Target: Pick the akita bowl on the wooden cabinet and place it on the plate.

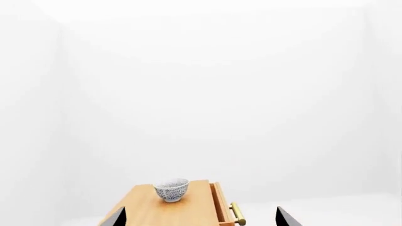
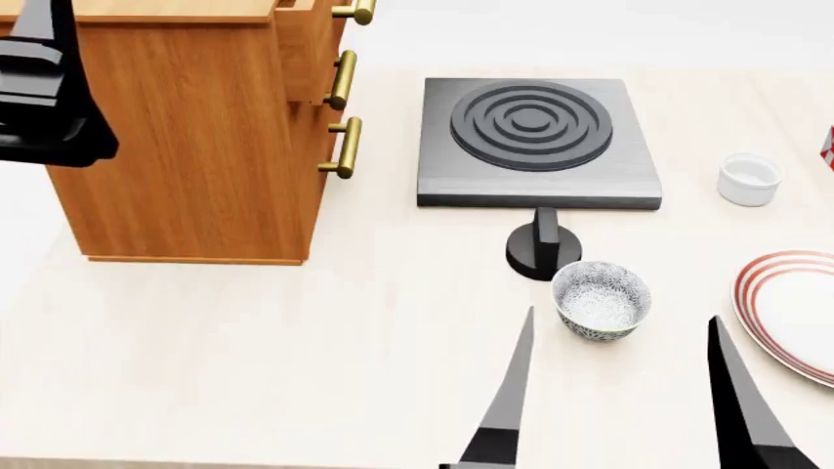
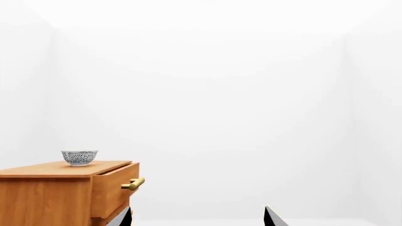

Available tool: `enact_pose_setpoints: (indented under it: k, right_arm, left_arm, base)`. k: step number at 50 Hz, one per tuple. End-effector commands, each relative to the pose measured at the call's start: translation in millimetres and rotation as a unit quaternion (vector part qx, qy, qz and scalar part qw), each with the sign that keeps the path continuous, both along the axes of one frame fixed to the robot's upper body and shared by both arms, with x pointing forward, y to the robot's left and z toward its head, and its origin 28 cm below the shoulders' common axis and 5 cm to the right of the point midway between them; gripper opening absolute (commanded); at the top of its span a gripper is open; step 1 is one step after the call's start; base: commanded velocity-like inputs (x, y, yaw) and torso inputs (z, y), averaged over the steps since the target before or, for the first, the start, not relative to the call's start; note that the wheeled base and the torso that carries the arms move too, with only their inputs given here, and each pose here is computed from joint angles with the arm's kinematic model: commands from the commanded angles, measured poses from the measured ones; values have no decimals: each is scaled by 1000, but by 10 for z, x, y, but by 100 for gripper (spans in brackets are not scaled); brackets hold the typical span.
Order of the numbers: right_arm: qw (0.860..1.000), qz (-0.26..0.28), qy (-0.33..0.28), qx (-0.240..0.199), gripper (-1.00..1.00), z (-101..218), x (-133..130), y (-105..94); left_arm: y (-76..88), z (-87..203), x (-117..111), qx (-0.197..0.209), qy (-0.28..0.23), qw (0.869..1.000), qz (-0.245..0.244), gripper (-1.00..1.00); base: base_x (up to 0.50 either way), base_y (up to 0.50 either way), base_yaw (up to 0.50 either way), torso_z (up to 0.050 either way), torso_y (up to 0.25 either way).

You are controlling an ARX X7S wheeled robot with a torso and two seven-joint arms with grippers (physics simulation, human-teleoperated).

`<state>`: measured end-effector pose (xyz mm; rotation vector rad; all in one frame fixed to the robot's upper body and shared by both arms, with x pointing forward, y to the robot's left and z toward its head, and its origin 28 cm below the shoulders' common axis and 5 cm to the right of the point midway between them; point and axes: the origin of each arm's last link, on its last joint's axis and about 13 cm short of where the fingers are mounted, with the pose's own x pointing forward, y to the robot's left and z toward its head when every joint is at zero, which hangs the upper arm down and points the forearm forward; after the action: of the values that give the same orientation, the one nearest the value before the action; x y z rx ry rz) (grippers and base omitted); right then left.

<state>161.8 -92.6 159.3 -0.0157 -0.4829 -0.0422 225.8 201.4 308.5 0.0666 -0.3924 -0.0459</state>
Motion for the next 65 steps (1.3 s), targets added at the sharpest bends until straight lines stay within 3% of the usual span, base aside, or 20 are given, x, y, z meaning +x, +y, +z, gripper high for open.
enact_pose_setpoints:
  k: [1,21,22,26,27,40,43,52,53,56,58,59,61,62,65]
  right_arm:
    - [1000,0,0,-1,100,-1,-2,-1]
    - [1000,2,1,0,100,-7,5,0]
    - [1000,2,2,0,100,-12,7,4]
    - [1000,2,1,1,100,-9,6,2]
    - [1000,3,1,1,100,-10,5,2]
    - [1000,2,0,-1,100,-8,-5,2]
    - [1000,1,0,0,100,-4,-10,1]
    - [1000,1,-1,0,100,-1,-13,-2]
    - [1000,1,0,0,100,-3,-12,0]
    - [1000,1,0,0,100,-4,-12,2]
    - [1000,1,0,0,100,-5,-12,3]
    - [1000,1,-1,0,100,-3,-13,3]
    - [1000,1,-1,0,100,-3,-13,3]
    - [1000,1,0,1,100,-4,-12,2]
    - [1000,1,0,1,100,-4,-12,2]
  left_arm:
    - [0,12,-26,0,-5,1000,-4,100]
    - [-1,39,-69,8,-20,1000,-4,100]
    - [5,83,-95,-2,-41,999,3,100]
    - [-5,83,-107,11,-47,999,7,100]
    - [-9,92,-119,-3,-46,999,-11,100]
    - [3,81,-126,-23,-41,999,-3,100]
    - [-26,117,-103,5,-28,999,16,100]
    - [-14,96,-104,-5,-29,999,16,100]
    - [-7,84,-144,13,-47,999,15,100]
    - [6,92,-118,-8,-35,999,14,100]
    - [5,95,-116,6,-38,999,28,100]
    - [-3,126,-122,-4,-37,999,0,100]
    - [-2,127,-125,-4,-37,999,0,100]
    - [-11,154,-128,2,-37,999,25,100]
    - [-12,156,-131,2,-37,999,25,100]
  base:
    - [0,0,0,0,0]
    - [0,0,0,0,-75]
    - [0,0,0,0,0]
    - [0,0,0,0,0]
    - [0,0,0,0,0]
    - [0,0,0,0,-58]
    - [0,0,0,0,0]
    - [0,0,0,0,0]
    - [0,0,0,0,-250]
    - [0,0,0,0,-250]
    - [0,0,0,0,-250]
    - [0,0,0,0,0]
    - [0,0,0,0,0]
    - [0,0,0,0,0]
    - [0,0,0,0,0]
